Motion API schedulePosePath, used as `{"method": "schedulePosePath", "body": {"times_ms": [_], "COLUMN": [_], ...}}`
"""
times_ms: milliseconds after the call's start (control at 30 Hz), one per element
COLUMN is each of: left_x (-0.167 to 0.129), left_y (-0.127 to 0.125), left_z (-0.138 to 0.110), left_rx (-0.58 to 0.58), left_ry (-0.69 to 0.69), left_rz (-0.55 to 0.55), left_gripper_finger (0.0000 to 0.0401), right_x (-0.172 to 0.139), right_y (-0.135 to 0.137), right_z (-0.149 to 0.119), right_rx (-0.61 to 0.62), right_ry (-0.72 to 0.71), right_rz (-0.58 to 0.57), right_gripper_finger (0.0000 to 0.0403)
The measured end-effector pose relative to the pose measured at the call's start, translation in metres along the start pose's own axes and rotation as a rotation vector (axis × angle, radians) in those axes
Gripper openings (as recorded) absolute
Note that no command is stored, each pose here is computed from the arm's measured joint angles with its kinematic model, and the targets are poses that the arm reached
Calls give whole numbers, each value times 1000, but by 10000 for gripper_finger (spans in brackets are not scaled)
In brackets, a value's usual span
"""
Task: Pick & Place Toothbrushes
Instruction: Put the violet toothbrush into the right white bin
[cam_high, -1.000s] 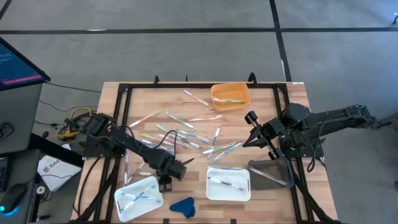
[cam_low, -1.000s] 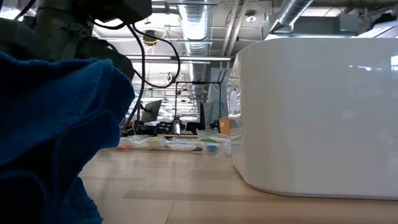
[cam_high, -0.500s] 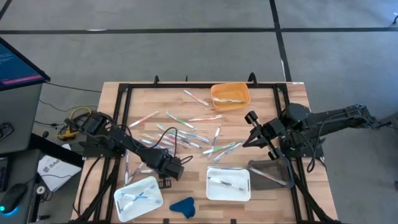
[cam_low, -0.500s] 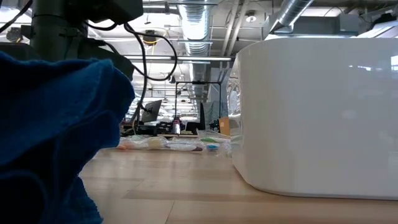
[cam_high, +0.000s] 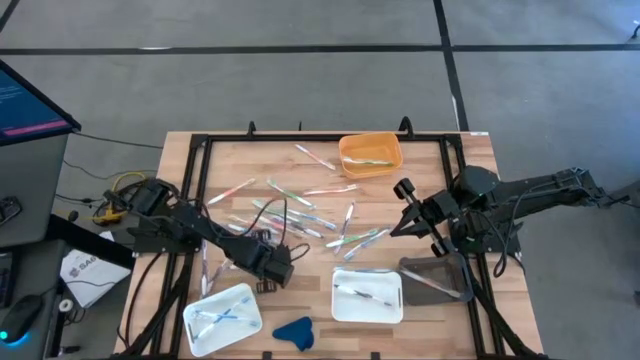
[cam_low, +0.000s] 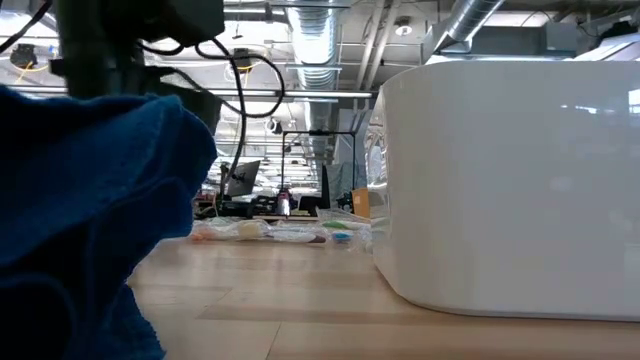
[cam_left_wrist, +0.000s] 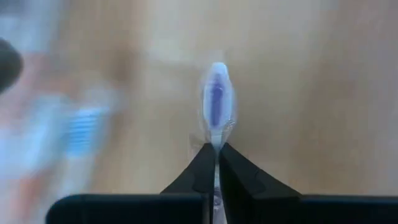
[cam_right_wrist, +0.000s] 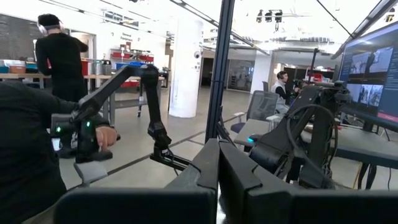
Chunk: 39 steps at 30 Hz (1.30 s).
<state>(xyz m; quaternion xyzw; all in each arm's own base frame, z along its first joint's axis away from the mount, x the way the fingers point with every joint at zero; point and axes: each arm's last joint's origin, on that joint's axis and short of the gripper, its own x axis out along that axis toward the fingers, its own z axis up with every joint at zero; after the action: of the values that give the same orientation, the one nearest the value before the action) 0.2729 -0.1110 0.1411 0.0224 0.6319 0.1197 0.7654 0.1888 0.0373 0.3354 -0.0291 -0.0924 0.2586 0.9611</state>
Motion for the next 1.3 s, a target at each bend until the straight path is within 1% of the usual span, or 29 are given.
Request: {"method": "schedulePosePath", "body": {"times_ms": [133, 200, 367, 467, 667, 867, 967, 1100, 1233, 1300], "left_x": [-30, -41, -73, -89, -114, -132, -139, -152, -163, -169], "left_y": [10, 15, 23, 25, 24, 20, 19, 16, 16, 16], "left_z": [7, 8, 14, 18, 31, 45, 48, 54, 57, 58], "left_rx": [-43, -62, -101, -94, -8, 110, 168, 243, 298, 316], "left_ry": [-176, -226, -416, -521, -762, -982, -1058, -1203, -1326, -1388], "left_rz": [33, 27, -41, -89, -153, -187, -204, -291, -350, -368], "left_gripper_finger": [1, 1, 1, 1, 0, 0, 0, 0, 0, 1], "right_x": [0, 0, 0, 0, 2, 8, 13, 18, 22, 27], "right_y": [0, 0, 0, 0, -1, 2, 8, 15, 19, 19], "right_z": [-1, -1, -1, -3, -6, -12, -14, -18, -21, -23], "right_rx": [-16, -14, -10, -7, -7, 13, 27, 34, 37, 35], "right_ry": [5, 9, 13, 29, 44, 73, 78, 92, 101, 101], "right_rz": [0, 0, 1, 2, 3, 29, 64, 95, 73, 27], "right_gripper_finger": [0, 0, 0, 0, 3, 20, 35, 62, 87, 100]}}
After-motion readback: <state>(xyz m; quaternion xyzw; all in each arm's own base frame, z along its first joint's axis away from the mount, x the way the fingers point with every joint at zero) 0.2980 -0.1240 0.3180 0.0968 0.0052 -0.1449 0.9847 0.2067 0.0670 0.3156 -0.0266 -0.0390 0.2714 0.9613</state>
